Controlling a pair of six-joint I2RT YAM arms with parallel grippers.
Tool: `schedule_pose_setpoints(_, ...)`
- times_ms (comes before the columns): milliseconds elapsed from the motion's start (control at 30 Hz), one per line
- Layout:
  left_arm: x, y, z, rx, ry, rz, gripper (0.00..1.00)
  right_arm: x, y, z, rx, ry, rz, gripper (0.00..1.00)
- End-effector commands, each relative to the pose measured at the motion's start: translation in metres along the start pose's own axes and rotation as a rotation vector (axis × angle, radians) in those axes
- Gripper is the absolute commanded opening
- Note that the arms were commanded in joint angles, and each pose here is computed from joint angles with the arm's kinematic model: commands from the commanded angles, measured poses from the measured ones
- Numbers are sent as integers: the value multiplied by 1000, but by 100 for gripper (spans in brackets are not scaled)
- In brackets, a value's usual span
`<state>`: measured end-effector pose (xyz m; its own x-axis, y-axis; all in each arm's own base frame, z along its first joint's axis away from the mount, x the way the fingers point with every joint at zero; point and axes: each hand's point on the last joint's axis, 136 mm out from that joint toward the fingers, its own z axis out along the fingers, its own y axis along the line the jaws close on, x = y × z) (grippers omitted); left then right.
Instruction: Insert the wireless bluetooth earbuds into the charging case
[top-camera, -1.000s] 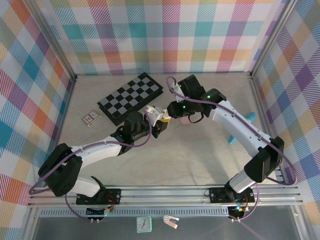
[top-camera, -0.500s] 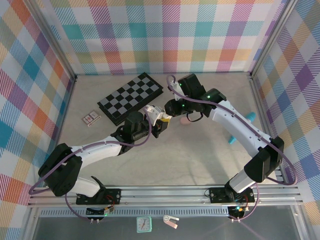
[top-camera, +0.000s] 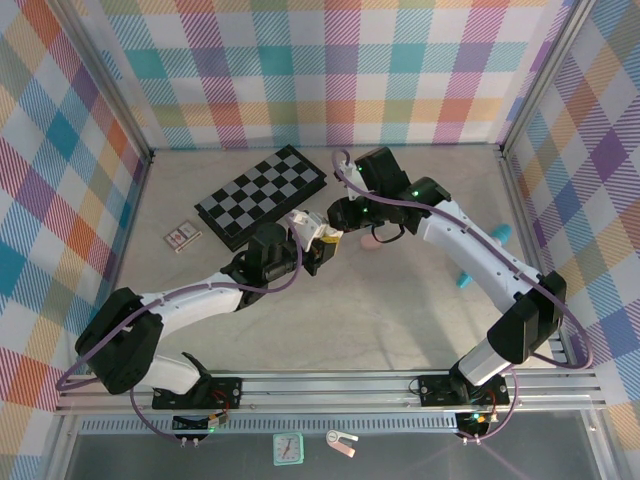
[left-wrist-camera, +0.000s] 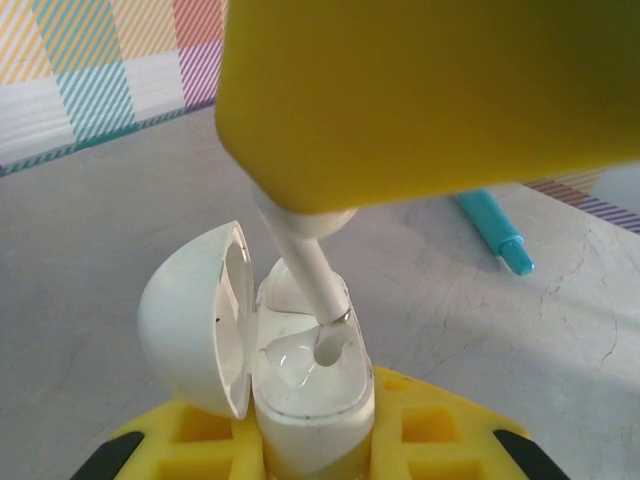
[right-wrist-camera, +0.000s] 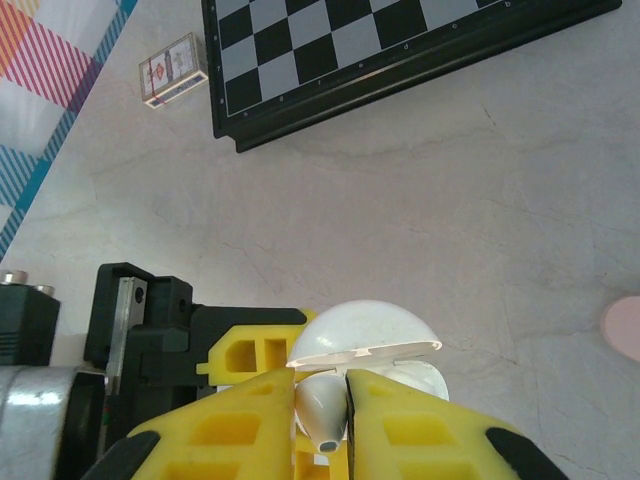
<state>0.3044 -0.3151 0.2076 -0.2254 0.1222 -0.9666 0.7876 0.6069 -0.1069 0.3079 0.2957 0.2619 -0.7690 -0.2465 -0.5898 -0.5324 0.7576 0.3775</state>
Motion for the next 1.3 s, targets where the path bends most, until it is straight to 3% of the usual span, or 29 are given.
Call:
schedule_pose_setpoints(0, -31, -7, -7, 9, -82, 2, 0, 3, -3, 8, -13, 18, 24, 19)
schedule_pose_setpoints(1267, -41, -1, -8, -25, -122, -41, 0, 30, 1, 4, -54, 90, 50, 19)
